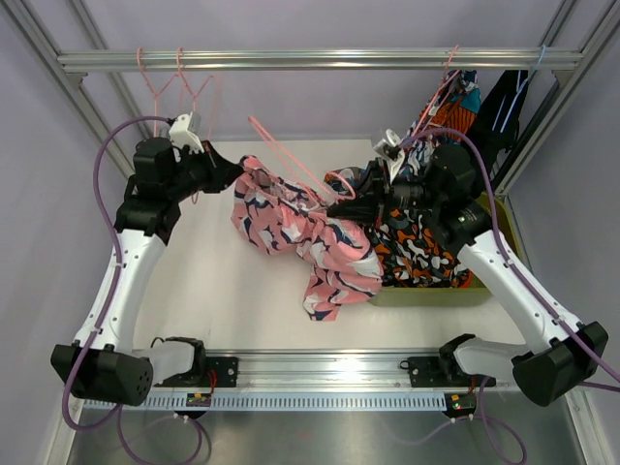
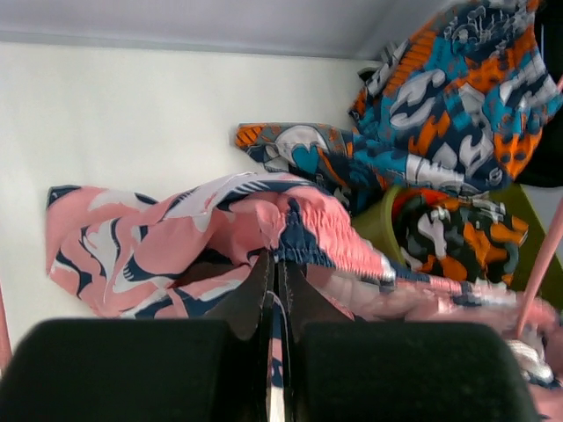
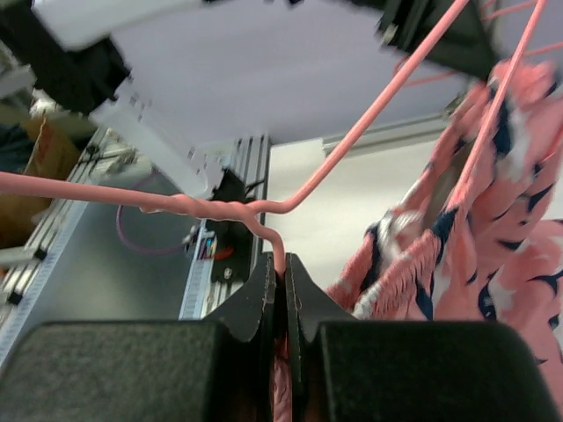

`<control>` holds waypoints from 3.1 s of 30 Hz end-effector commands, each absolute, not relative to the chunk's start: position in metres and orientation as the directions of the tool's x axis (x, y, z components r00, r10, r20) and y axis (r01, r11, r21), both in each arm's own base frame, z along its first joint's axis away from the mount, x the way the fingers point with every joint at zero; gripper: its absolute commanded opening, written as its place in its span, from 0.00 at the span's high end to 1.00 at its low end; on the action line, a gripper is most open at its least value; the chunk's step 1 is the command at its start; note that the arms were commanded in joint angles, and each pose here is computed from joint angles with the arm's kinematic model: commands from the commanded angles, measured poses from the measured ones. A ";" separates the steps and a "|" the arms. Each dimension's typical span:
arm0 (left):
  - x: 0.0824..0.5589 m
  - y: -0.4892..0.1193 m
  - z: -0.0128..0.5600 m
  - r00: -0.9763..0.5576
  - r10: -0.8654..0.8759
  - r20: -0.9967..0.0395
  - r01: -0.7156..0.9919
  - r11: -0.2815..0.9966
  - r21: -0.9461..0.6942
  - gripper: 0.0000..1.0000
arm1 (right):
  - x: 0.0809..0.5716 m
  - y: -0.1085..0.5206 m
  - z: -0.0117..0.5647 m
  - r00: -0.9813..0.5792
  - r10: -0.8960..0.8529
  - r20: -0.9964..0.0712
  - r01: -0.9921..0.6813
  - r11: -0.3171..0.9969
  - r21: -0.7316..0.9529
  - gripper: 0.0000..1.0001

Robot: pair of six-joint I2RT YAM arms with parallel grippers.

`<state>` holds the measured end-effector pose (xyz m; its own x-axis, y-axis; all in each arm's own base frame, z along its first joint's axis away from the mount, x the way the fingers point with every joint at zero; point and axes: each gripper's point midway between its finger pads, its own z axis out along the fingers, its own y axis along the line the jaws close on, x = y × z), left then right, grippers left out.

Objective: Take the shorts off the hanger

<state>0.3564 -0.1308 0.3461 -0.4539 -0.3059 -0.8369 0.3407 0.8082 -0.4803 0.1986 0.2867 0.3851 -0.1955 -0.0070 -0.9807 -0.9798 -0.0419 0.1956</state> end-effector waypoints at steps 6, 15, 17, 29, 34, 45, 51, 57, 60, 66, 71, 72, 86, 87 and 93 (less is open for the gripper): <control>0.296 -0.157 0.347 -0.390 -0.200 -0.899 0.602 0.683 -0.413 1.00 | 0.261 0.326 0.470 -0.270 0.305 -0.914 -0.951 0.065 0.303 1.00; 0.296 -0.147 0.317 -0.425 -0.215 -0.879 0.511 0.745 -0.429 0.92 | 0.266 0.346 0.516 -0.149 0.377 -0.914 -0.978 0.081 0.193 1.00; 0.300 -0.144 0.319 -0.415 -0.214 -0.885 0.499 0.760 -0.417 0.70 | 0.262 0.344 0.511 -0.152 0.354 -0.923 -0.978 0.083 0.193 1.00; 0.278 -0.138 0.395 -0.149 -0.205 -0.967 0.593 0.764 -0.254 0.10 | 0.228 0.324 0.427 -0.336 0.157 -0.929 -0.928 0.117 0.355 1.00; 0.251 -0.125 0.410 -0.078 -0.198 -0.977 0.570 0.795 -0.206 0.05 | 0.264 0.328 0.411 -0.418 0.183 -0.890 -0.851 0.266 0.454 1.00; 0.212 -0.096 0.405 -0.043 -0.220 -0.974 0.446 0.869 -0.216 0.01 | 0.341 0.373 0.437 -0.456 0.357 -0.816 -0.620 0.530 0.578 1.00; 0.197 -0.087 0.407 -0.028 -0.219 -0.975 0.416 0.884 -0.211 0.01 | 0.372 0.396 0.453 -0.440 0.442 -0.782 -0.551 0.554 0.624 1.00; 0.188 -0.082 0.411 -0.005 -0.224 -0.975 0.398 0.893 -0.208 0.01 | 0.399 0.423 0.464 -0.449 0.492 -0.746 -0.516 0.539 0.666 1.00; 0.186 -0.081 0.411 -0.003 -0.226 -0.974 0.394 0.895 -0.209 0.01 | 0.413 0.444 0.456 -0.454 0.500 -0.737 -0.512 0.531 0.675 1.00; 0.181 -0.079 0.410 -0.004 -0.232 -0.973 0.386 0.897 -0.216 0.01 | 0.423 0.461 0.469 -0.404 0.555 -0.727 -0.533 0.502 0.681 1.00; 0.176 -0.077 0.409 -0.011 -0.238 -0.971 0.379 0.898 -0.224 0.01 | 0.438 0.466 0.467 -0.361 0.591 -0.722 -0.534 0.504 0.679 1.00; 0.176 -0.077 0.409 -0.011 -0.237 -0.971 0.381 0.897 -0.224 0.01 | 0.441 0.466 0.467 -0.348 0.589 -0.729 -0.541 0.510 0.669 1.00; 0.171 -0.078 0.407 -0.026 -0.245 -0.969 0.381 0.894 -0.236 0.01 | 0.467 0.484 0.449 -0.266 0.612 -0.745 -0.573 0.521 0.632 1.00; 0.171 -0.077 0.406 -0.034 -0.243 -0.970 0.377 0.895 -0.237 0.01 | 0.468 0.487 0.446 -0.265 0.609 -0.747 -0.576 0.521 0.630 1.00; 0.167 -0.076 0.401 -0.043 -0.246 -0.968 0.369 0.897 -0.244 0.01 | 0.472 0.483 0.441 -0.256 0.602 -0.756 -0.570 0.538 0.621 0.98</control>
